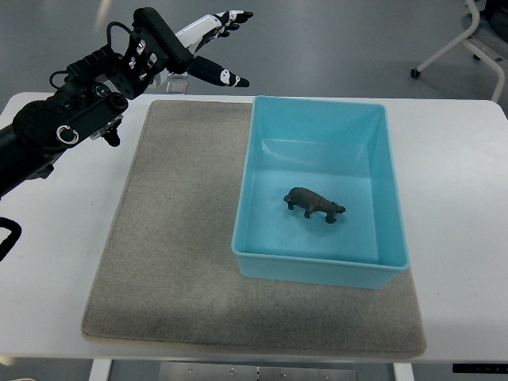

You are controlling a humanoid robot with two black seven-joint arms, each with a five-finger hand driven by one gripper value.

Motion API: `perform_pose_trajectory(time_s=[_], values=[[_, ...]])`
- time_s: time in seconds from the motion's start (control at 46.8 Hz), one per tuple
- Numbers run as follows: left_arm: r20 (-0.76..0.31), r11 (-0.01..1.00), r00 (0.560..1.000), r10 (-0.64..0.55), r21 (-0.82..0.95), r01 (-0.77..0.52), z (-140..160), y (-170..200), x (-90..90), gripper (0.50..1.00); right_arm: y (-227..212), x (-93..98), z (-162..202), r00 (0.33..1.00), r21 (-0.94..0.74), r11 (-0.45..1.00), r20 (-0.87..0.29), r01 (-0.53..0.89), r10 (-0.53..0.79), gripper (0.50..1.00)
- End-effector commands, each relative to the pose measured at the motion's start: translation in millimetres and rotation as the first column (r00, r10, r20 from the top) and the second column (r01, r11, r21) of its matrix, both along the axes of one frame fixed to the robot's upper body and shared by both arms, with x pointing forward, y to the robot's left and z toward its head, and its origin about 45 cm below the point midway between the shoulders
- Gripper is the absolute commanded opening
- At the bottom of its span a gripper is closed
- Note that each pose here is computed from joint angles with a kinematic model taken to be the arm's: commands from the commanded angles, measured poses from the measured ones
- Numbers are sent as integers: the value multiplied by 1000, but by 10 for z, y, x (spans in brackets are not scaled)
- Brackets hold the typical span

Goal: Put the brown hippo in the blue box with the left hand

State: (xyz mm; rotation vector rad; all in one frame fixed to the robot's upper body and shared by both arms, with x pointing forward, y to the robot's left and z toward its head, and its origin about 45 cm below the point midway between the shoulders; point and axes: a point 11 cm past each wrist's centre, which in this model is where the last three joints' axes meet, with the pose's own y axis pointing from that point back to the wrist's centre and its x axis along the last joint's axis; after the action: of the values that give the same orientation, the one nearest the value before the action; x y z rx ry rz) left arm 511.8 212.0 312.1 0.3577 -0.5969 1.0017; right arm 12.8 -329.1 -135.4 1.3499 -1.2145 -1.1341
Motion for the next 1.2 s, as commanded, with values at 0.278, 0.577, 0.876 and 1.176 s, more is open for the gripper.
perform_pose_trajectory(time_s=[0.278,0.577,0.876,1.176], values=[[-129,951,980,151,-250,-180,-101,398,90,996,0,1,0,1000,0,1000,0,0,0,936],[-366,801,895,254,-439,-407,-335,663,115,996,0,1,0,1000,0,1000,0,0,0,936],[-537,533,818,207,-639,-554,-398,829,126,996,0,1,0,1000,0,1000,0,0,0,936],[-529,309,848,25,-803,-510,-453,896,51,996,0,1,0,1000,0,1000,0,0,0,936]])
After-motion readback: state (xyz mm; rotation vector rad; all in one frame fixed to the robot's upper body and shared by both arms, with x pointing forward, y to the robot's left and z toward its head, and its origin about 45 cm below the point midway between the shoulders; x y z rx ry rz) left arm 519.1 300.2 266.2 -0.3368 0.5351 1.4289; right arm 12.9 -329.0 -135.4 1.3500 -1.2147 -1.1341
